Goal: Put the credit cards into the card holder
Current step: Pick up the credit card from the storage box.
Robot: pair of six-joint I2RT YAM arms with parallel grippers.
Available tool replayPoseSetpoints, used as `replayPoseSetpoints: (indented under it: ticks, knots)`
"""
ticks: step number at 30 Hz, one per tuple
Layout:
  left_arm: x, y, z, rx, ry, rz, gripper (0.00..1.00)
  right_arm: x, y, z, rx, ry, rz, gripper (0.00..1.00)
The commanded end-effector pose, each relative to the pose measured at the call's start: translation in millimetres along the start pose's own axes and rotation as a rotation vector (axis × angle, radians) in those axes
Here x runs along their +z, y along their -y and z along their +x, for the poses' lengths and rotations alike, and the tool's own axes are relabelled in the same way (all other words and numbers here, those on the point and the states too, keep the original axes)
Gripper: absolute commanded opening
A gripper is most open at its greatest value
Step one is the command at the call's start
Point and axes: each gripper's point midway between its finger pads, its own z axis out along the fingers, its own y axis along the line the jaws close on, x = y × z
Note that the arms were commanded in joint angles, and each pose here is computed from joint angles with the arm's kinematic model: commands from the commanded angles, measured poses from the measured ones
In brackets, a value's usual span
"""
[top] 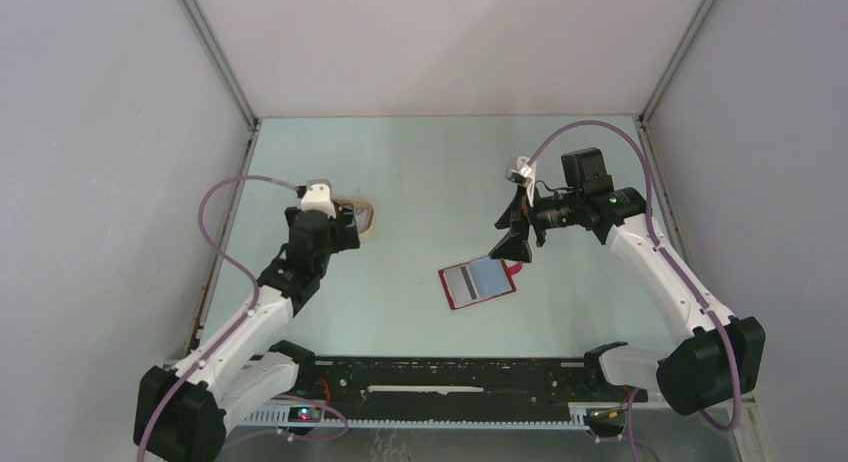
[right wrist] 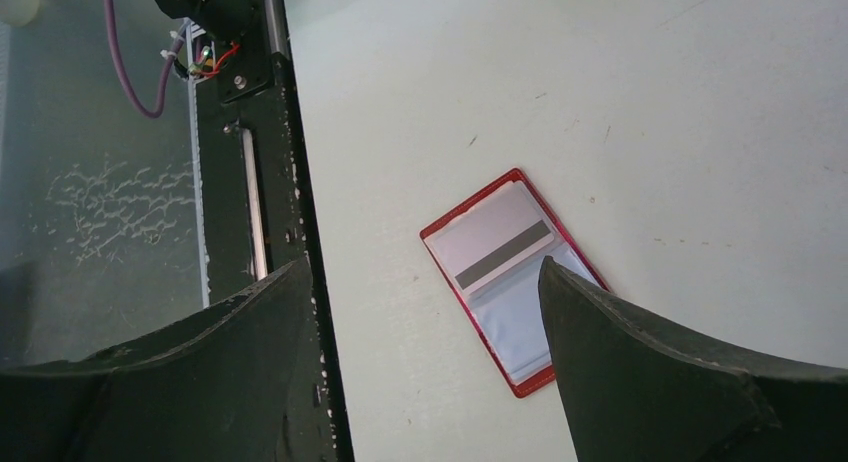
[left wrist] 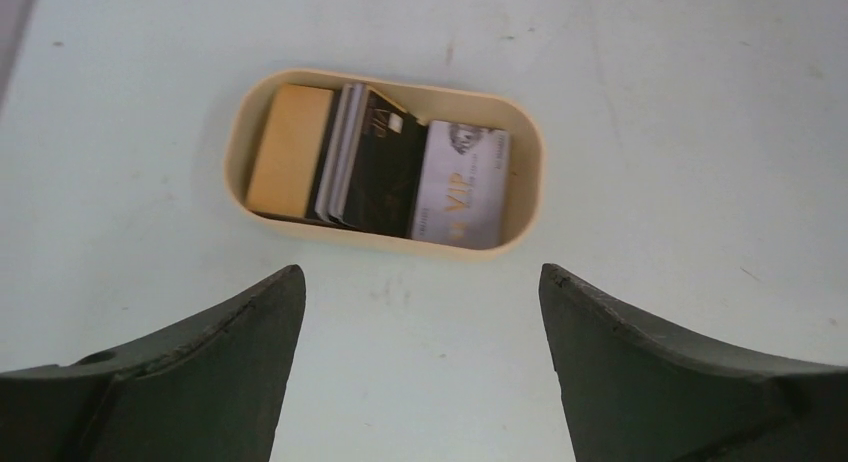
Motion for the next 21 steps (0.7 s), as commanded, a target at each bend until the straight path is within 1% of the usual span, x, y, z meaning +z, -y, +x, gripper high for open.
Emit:
replayPoseSetpoints:
  ticks: [1,5,6,7,13,21]
  knots:
    - [6.2,-20.9,-36.7,0.057,0.041,-0.103,0.92,-1.2,1.1,-4.8,-0.034,0.005,0.009,0.93]
    - [11.4,-33.7,-41.8,0.090,-0.005,-0.189,0.95,-0.2,4.8,-2.7,-0.030,-0.005,0.020,0.93]
    - [12.3,-35.5,-42.7,0.097,-0.013,-0.202,0.99,0.3,6.6,-1.1,-0.026,-0.011,0.025,0.93]
    - [13.2,-37.2,-43.0,0.104,-0.019,-0.215,1.00,0.8,8.7,0.3,-0.023,-0.016,0.031,0.93]
    - [17.7,-47.6,-39.9,0.144,-0.045,-0.275,1.00,6.0,24.6,11.8,0.014,-0.059,0.066,0.92]
    - [27.6,-60.7,-21.0,0.190,-0.111,-0.316,1.00,9.4,35.4,20.4,0.040,-0.086,0.086,0.92]
